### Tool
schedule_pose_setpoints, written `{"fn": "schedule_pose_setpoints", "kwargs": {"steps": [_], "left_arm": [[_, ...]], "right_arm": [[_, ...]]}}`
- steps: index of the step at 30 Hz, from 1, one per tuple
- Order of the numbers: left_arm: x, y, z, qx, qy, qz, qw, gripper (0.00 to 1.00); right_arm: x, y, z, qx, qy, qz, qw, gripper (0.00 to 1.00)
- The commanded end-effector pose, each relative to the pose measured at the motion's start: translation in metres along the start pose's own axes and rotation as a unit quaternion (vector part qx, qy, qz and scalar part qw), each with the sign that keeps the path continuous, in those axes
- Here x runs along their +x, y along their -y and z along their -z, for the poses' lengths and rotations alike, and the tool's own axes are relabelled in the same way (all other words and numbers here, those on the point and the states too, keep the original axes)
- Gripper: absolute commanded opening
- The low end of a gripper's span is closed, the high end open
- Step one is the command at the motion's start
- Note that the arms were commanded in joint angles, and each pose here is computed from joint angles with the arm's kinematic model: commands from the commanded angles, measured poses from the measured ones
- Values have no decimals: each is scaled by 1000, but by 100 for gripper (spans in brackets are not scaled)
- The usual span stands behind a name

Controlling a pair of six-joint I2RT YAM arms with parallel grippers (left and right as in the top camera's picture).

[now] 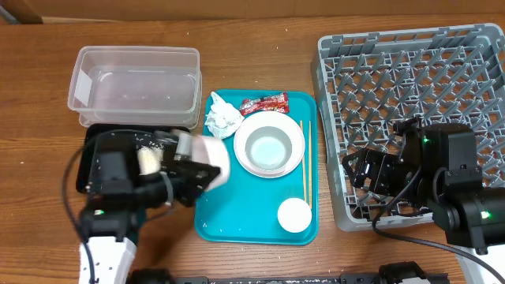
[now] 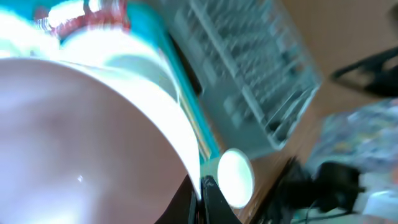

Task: Sort waste into correct bins and load items into the dishwasher
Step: 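Return the empty pink bowl to the teal tray with the left gripper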

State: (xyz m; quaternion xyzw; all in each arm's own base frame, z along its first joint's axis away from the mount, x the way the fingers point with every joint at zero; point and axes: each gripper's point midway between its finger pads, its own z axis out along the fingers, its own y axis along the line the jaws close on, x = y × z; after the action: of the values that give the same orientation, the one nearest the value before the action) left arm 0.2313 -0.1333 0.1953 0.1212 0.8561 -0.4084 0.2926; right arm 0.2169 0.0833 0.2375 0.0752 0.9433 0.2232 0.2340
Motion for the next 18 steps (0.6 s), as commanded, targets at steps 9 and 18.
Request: {"fn": "schedule_pose_setpoints", "kwargs": {"steps": [9, 18], "left_arm": [[61, -28, -79, -267, -130, -100, 949, 6], [101, -54, -119, -308, -206, -106, 923, 10]], "right_arm": [[-13, -7, 8, -11, 30, 4, 999, 96], [-14, -7, 8, -11, 31, -2, 999, 96]]}}
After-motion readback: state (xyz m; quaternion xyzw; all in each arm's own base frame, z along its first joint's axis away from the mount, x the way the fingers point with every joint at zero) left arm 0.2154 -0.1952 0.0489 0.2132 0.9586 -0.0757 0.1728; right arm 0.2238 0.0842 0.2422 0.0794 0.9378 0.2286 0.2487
